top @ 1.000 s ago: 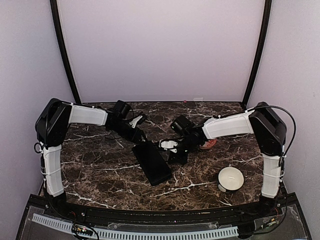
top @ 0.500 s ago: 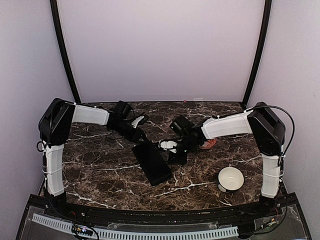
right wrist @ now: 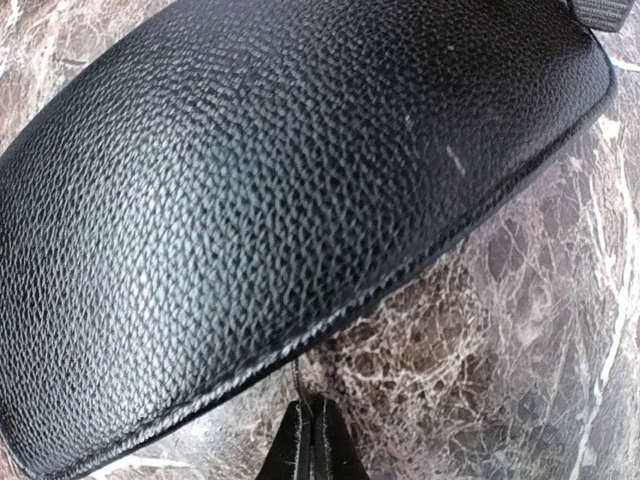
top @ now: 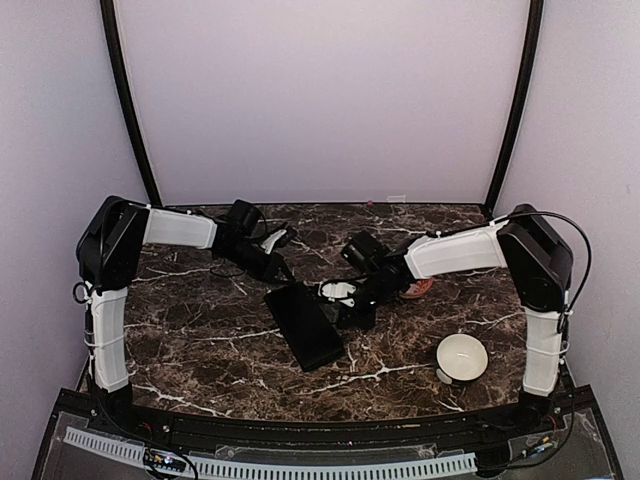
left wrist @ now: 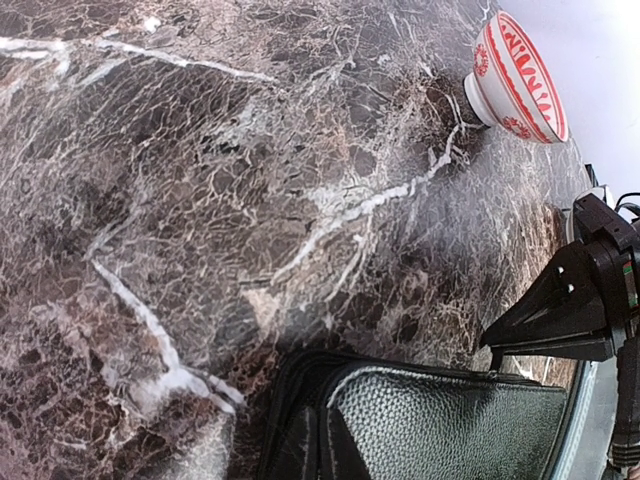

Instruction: Sort the hair-cutting tools

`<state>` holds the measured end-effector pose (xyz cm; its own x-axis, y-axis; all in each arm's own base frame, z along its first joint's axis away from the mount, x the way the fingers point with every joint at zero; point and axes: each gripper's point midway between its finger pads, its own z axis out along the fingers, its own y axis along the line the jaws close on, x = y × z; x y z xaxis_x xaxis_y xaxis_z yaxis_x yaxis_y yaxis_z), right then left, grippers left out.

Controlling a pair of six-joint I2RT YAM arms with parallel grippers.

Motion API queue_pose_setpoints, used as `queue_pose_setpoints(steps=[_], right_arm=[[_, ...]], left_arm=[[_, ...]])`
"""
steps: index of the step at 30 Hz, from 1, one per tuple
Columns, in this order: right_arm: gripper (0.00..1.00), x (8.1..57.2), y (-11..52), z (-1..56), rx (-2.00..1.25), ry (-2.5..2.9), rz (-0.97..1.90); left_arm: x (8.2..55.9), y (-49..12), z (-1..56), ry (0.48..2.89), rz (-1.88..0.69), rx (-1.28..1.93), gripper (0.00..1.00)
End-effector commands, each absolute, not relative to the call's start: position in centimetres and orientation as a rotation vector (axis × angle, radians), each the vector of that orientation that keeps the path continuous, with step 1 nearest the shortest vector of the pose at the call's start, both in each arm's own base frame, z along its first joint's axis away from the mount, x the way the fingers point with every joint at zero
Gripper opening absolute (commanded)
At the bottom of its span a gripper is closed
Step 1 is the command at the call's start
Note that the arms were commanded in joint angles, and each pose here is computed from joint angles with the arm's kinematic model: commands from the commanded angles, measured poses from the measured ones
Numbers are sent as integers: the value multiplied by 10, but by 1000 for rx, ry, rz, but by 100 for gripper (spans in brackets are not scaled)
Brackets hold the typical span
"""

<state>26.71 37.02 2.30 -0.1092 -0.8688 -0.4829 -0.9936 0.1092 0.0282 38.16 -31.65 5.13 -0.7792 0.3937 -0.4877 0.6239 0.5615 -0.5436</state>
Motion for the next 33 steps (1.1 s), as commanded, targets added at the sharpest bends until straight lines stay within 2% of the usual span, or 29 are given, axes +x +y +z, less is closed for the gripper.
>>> queue_pose_setpoints(steps=[1, 4, 8, 10, 13, 18, 23, 27, 33], right_arm=[[0, 265, 352, 29, -1833, 2050, 435], [0, 259, 346, 33, -1839, 2053, 432], [0, 263, 347, 36, -1825, 2041, 415], [0, 265, 349, 35, -1821, 2045, 417], [0, 268, 353, 33, -1817, 2047, 429], [0, 269, 356, 32, -1817, 2047, 436], [0, 269, 356, 29, -1819, 2053, 438], [0, 269, 356, 28, -1817, 2055, 433], [0, 270, 346, 28, -1817, 2071, 422]], left_arm=[[361, -315, 42, 2582, -1064, 851, 0], [362, -315, 45, 2572, -1056, 856, 0], [363, -313, 47, 2565, -1036, 846, 34], [362, -316, 48, 2561, -1068, 846, 42], [354, -320, 49, 2560, -1145, 854, 46], [348, -323, 47, 2557, -1201, 862, 38], [348, -327, 46, 2551, -1250, 861, 20], [347, -327, 45, 2558, -1255, 866, 1], [347, -327, 47, 2555, -1250, 870, 0]])
